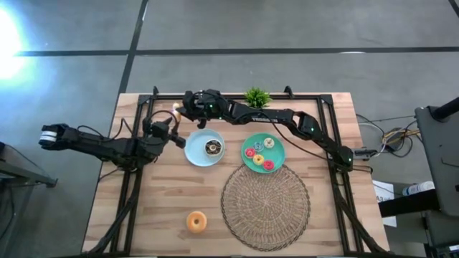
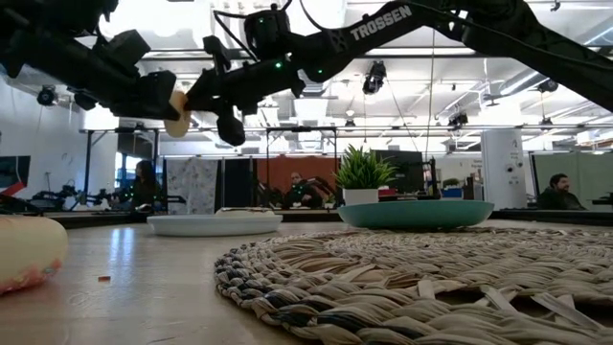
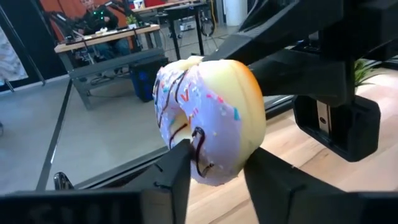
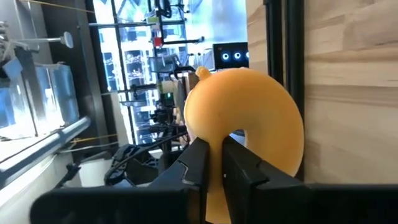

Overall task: Pick & Place donuts
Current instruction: Put the big purple donut on the blue plate, then put the big pink donut on the blue plate

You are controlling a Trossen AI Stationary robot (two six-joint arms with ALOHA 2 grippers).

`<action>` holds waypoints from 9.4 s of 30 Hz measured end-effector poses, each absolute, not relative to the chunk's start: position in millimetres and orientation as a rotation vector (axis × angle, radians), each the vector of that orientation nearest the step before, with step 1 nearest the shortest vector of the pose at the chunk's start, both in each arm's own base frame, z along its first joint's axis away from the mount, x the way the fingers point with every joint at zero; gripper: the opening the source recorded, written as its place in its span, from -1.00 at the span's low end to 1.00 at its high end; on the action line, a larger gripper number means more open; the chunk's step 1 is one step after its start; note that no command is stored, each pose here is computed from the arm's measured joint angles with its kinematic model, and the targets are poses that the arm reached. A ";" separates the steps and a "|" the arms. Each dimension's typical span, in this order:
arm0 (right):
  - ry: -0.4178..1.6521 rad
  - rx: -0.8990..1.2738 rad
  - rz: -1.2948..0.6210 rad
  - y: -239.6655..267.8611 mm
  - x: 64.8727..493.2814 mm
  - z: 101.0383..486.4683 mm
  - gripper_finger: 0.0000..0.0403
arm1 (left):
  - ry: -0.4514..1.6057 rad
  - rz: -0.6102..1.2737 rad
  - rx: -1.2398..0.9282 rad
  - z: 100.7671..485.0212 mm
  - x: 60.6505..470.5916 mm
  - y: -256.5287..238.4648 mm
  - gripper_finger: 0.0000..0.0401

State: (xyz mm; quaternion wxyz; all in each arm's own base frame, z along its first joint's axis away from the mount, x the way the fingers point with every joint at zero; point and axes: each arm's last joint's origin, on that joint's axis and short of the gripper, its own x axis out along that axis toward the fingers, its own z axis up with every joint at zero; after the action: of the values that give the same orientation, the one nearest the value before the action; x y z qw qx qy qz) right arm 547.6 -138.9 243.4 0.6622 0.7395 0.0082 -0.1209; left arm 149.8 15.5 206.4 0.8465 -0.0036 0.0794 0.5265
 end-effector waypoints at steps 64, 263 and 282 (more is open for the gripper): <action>0.574 0.705 -0.599 -123.0 422.4 366.3 0.12 | 1.228 0.236 0.622 147.0 229.8 18.5 -0.95; -0.644 1.586 -0.354 -61.6 404.9 269.1 -0.89 | 0.177 0.871 0.340 272.7 254.3 20.5 -0.22; -0.646 1.586 -0.357 -61.8 404.9 268.7 -0.89 | 0.191 0.815 0.304 260.7 266.3 19.5 -0.22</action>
State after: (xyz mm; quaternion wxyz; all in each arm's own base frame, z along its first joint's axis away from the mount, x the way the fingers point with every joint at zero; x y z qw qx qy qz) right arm 404.9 -61.8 268.7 0.6411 0.6958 -0.2835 -0.1564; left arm 266.3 19.5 260.7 0.9025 0.1468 0.0926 0.3941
